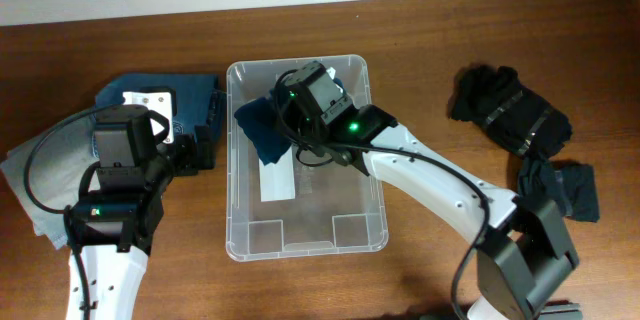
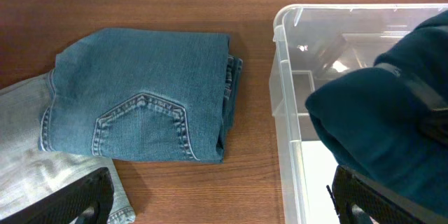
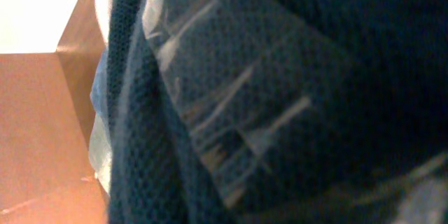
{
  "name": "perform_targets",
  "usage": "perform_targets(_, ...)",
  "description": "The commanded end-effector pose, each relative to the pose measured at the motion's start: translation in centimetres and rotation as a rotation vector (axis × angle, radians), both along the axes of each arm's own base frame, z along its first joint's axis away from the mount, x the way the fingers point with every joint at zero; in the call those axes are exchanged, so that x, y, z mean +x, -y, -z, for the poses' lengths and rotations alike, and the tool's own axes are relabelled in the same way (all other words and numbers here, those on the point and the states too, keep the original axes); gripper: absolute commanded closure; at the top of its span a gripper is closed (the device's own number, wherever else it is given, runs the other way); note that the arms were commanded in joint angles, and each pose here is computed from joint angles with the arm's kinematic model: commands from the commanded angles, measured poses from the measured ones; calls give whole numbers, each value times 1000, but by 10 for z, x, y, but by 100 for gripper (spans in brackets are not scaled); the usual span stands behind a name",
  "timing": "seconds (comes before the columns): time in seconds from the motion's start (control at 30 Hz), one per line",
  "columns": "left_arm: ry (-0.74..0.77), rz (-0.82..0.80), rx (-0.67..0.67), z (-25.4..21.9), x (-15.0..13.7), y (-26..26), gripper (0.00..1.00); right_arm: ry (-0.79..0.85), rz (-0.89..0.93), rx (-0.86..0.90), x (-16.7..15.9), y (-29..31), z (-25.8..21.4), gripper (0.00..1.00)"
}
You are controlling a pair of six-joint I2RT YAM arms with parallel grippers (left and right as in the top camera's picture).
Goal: Pack container
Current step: 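Carry the teal clothes into the box's upper half and release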
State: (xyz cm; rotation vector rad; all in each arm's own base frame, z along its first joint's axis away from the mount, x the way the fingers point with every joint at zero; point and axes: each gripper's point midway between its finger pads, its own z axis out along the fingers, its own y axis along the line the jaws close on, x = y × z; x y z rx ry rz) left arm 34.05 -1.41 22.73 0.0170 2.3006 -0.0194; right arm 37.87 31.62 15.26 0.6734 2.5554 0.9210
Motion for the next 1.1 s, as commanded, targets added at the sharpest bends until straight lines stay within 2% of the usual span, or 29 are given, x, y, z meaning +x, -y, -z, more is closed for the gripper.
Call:
perform_targets(0.0,28,-5,-7,-12,3,1,1,81,92,10,26,7,-14,96)
perform_targets(0.03,28,-5,-7,-12,3,1,1,92,122,-12,32,14,-12,90)
perform_targets(0.07,28,-5,-7,-12,3,1,1,93,131,-20,34,17,-10,62)
perform_targets(0.1,28,-5,-7,-12,3,1,1,89,102,-37,34,16,-3,1)
perform_targets(0.2,27,-5,-7,-11,3,1,1,85,-73,-67,18,1,7,1)
perform_targets(0.47,25,-5,-7,-11,3,1,0,164,-212,-140,10,-8,7,1)
perform_targets(0.57,25,-5,-7,-11,3,1,1,270,-325,-248,15,-5,5,24)
perform_targets(0.6,25,-5,-7,-11,3,1,1,333,-371,-338,21,2,5,58)
perform_targets(0.63,24,-5,-6,-11,3,1,1,354,-372,-382,24,7,5,72)
perform_targets(0.7,24,-5,-6,-11,3,1,0,394,-343,-530,37,29,8,91)
perform_targets(0.8,24,-5,-6,-11,3,1,1,351,-346,-594,48,48,33,91)
perform_targets(0.83,24,-5,-6,-11,3,1,1,265,-388,-588,46,52,67,91)
perform_targets(0.93,24,-6,-6,-11,3,1,0,172,-514,-553,32,43,113,91)
perform_targets(1.03,24,-5,-6,-11,3,1,0,126,-552,-537,23,40,130,90)
perform_targets(1.07,24,-5,-6,-11,3,1,1,132,-550,-536,24,39,127,87)
